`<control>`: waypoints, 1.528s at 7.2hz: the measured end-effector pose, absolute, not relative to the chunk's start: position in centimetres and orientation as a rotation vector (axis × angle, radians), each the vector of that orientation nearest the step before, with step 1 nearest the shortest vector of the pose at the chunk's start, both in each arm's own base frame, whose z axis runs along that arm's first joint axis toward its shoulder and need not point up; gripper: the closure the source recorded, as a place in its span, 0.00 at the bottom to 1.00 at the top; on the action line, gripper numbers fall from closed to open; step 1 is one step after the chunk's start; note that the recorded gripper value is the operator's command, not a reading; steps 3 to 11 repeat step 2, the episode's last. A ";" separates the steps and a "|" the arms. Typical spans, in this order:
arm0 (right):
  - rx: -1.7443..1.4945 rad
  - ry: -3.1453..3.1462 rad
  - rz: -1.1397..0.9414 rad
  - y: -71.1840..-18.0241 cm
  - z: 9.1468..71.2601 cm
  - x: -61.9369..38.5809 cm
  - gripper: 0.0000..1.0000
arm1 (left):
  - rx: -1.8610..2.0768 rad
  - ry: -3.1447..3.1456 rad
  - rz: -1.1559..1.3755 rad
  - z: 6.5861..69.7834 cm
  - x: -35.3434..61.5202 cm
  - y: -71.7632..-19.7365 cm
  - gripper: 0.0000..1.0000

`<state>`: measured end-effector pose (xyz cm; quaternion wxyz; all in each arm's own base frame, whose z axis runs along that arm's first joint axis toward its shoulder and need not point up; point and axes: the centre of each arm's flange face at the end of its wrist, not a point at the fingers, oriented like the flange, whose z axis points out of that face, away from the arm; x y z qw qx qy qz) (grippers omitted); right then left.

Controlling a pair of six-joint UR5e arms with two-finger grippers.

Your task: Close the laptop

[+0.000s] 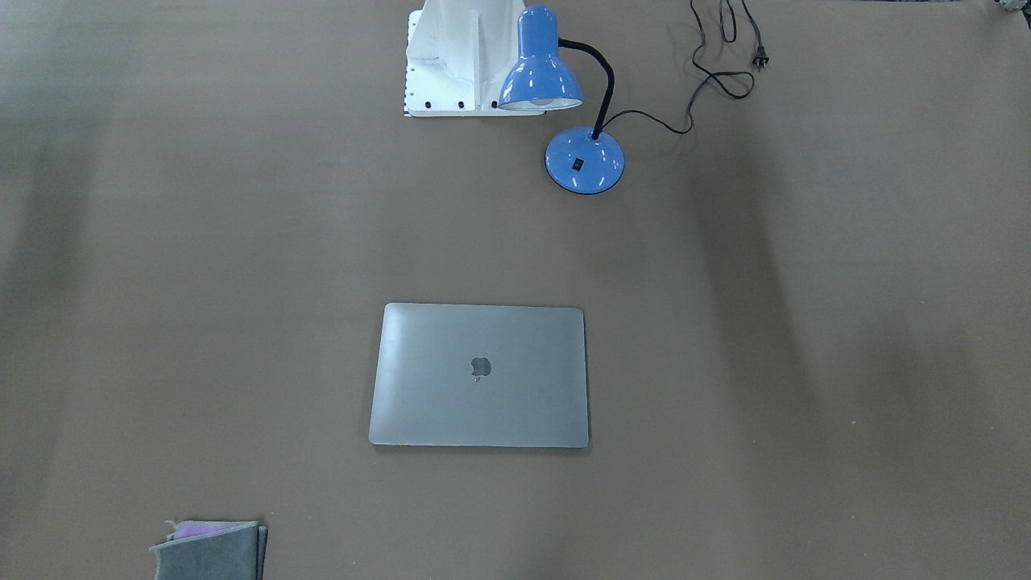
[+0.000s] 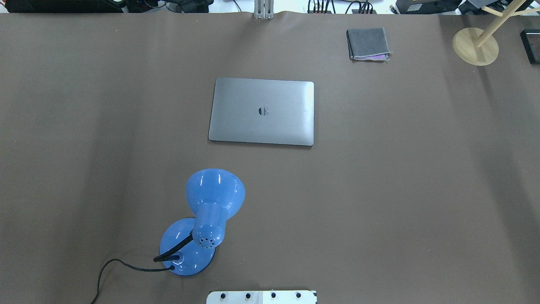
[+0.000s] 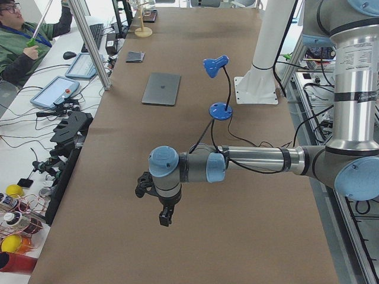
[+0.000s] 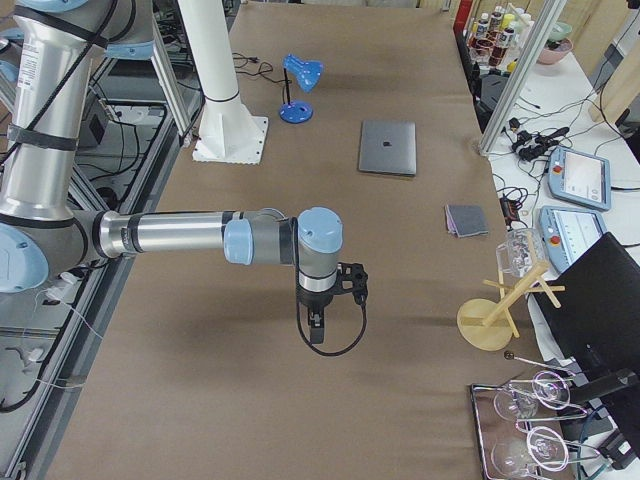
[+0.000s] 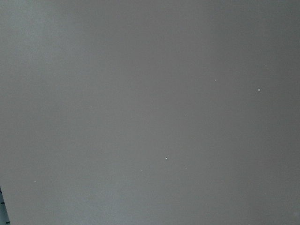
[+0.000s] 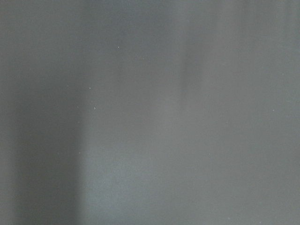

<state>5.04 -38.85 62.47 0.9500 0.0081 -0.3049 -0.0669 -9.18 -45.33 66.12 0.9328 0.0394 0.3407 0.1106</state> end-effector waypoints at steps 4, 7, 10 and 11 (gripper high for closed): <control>0.017 -0.621 -0.136 -38.8 62.5 5.0 0.00 | 0.083 0.696 0.227 66.0 -9.2 -45.3 0.02; 0.017 -0.621 -0.136 -38.8 62.5 5.0 0.00 | 0.083 0.696 0.227 66.0 -9.2 -45.3 0.02; 0.017 -0.621 -0.136 -38.8 62.5 5.0 0.00 | 0.083 0.696 0.227 66.0 -9.2 -45.3 0.02; 0.017 -0.621 -0.136 -38.8 62.5 5.0 0.00 | 0.083 0.696 0.227 66.0 -9.2 -45.3 0.02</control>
